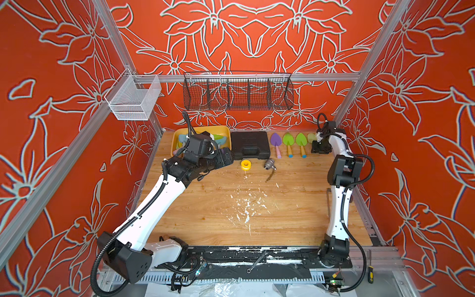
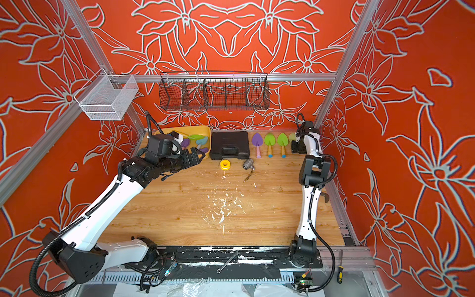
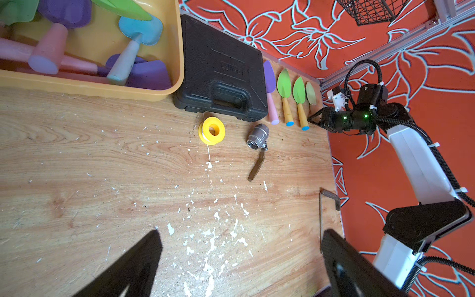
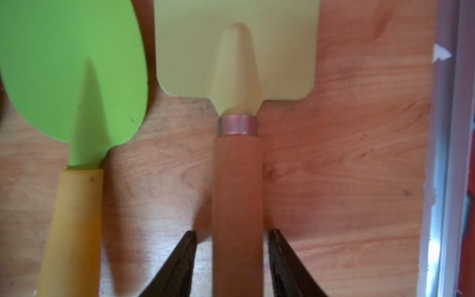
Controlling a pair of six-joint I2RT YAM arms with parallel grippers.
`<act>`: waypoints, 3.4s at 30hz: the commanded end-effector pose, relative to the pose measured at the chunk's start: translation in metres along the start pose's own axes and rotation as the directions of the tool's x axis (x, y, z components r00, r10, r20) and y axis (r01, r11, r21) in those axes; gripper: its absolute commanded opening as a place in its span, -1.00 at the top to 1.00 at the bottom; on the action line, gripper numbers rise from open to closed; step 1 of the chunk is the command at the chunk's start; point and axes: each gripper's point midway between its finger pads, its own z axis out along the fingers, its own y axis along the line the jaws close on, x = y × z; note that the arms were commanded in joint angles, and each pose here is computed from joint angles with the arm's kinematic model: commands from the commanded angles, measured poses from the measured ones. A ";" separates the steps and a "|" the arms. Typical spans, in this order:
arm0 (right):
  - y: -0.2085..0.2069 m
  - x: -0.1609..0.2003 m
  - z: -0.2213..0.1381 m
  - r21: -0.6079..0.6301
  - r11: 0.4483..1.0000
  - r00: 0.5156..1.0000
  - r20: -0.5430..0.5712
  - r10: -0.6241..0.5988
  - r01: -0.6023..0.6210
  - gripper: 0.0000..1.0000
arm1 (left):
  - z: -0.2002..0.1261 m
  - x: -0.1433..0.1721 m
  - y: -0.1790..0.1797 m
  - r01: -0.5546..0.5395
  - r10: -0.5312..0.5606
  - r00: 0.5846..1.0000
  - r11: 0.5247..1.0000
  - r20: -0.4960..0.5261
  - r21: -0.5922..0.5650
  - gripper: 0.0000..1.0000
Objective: Take the shovel out of the storage box
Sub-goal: Place the shovel at the corner of the board, then pick up the shovel from the storage box.
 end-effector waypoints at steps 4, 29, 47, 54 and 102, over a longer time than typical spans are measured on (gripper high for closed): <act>-0.005 -0.005 -0.020 0.028 1.000 1.000 0.018 0.012 -0.012 -0.12 | 0.003 -0.002 0.007 0.037 -0.037 0.999 0.999 0.017 -0.020 -0.94; 0.153 0.085 -0.250 -0.364 0.931 0.987 0.160 0.024 0.037 -0.59 | 0.083 -0.063 0.136 0.019 -0.111 0.982 0.860 -0.150 -0.511 -0.79; 0.243 0.158 -0.272 -0.498 0.862 0.993 0.104 -0.051 0.097 -0.56 | 0.162 -0.110 0.231 -0.082 -0.106 0.963 0.756 -0.246 -0.650 -0.29; 0.250 0.167 -0.274 -0.499 0.861 0.993 0.096 -0.063 0.103 -0.57 | 0.183 -0.102 0.245 -0.087 -0.121 0.950 0.785 -0.289 -0.613 -0.20; 0.249 0.174 -0.264 -0.436 0.896 0.995 0.078 -0.054 0.083 -0.54 | 0.105 -0.042 0.174 0.067 -0.326 0.806 0.879 -0.493 -0.471 1.00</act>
